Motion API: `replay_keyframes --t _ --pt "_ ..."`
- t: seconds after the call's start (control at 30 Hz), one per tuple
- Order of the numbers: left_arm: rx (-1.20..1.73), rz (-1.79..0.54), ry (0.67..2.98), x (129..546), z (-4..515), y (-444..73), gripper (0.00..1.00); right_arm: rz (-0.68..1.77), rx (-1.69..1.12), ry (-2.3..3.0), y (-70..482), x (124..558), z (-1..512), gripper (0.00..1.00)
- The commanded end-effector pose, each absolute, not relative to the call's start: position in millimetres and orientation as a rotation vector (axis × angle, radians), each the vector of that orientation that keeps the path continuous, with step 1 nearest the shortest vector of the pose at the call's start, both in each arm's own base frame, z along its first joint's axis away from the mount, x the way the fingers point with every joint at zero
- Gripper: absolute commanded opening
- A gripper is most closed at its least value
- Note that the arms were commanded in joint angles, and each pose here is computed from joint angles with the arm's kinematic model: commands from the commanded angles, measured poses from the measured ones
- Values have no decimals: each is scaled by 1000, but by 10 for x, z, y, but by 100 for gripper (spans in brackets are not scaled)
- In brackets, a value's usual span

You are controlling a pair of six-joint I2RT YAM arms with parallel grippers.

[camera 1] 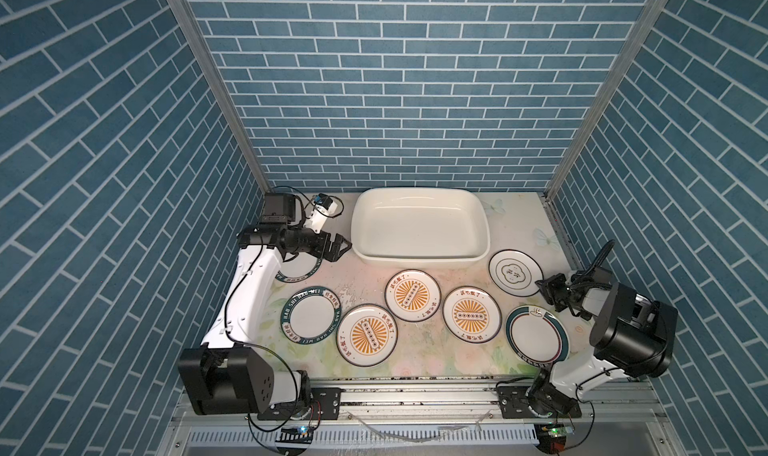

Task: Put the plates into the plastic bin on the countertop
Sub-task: 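Grip the clover-emblem plate's rim with the right gripper and tilt it upright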

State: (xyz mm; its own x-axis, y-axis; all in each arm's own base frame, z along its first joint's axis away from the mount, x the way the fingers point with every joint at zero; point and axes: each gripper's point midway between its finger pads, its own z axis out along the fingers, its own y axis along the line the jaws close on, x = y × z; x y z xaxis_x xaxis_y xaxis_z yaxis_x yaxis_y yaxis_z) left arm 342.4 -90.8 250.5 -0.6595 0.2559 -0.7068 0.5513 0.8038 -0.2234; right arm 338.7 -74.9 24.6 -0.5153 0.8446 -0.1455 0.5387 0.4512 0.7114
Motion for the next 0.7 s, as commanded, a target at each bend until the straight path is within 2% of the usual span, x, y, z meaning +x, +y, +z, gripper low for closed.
replay_keyframes --t 0.0,0.13,0.37,0.67 --pt "593 -583 2303 3411 2474 -951 100 869 1217 2238 -686 3297 87 19" --pt "581 -590 2306 3416 2463 -953 100 883 1215 2239 -669 3297 63 17" --pt "574 -593 2303 3422 2468 -955 100 906 1199 2244 -641 3301 43 21" --pt "559 -598 2301 3403 2480 -957 100 931 1180 2243 -620 3317 0 12"
